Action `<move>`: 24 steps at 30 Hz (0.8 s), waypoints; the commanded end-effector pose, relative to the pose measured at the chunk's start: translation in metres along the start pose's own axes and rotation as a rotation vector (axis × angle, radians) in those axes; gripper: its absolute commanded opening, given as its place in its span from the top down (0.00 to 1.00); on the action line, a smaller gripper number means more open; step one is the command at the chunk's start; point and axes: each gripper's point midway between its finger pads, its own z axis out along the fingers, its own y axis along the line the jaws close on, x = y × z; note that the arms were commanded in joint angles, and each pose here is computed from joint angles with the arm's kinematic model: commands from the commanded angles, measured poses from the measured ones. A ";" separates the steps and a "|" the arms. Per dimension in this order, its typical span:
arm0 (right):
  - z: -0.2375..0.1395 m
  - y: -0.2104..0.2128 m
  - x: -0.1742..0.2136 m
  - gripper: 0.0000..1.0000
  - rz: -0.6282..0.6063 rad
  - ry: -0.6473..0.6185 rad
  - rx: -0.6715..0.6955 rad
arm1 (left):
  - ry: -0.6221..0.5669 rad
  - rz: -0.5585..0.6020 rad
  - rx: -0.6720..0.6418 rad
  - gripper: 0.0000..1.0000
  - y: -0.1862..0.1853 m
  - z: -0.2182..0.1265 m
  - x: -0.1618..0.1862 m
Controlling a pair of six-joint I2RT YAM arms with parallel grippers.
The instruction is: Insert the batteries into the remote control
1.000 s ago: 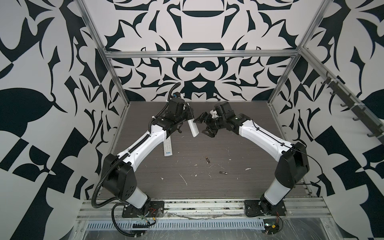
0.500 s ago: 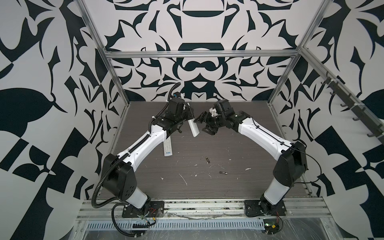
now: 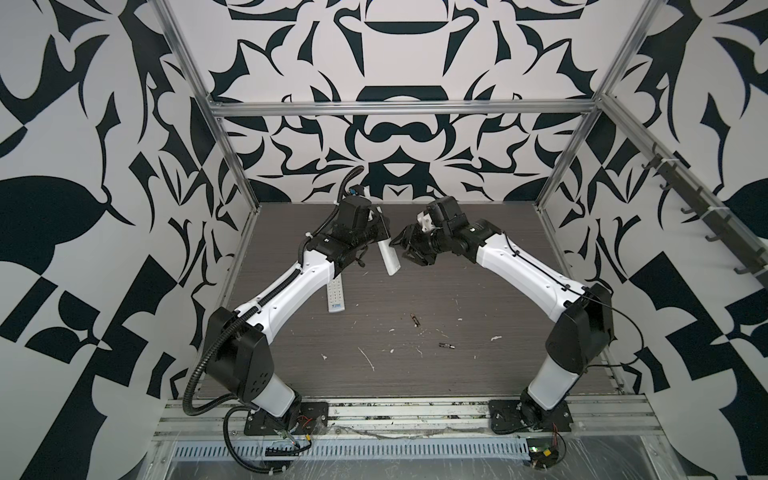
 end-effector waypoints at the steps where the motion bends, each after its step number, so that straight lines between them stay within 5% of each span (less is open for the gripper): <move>1: -0.006 -0.020 0.001 0.45 0.004 -0.013 0.096 | -0.095 0.001 0.073 1.00 -0.023 -0.010 -0.029; 24: -0.023 -0.026 0.002 0.52 -0.036 -0.043 0.151 | -0.094 0.012 0.052 1.00 -0.018 -0.011 -0.027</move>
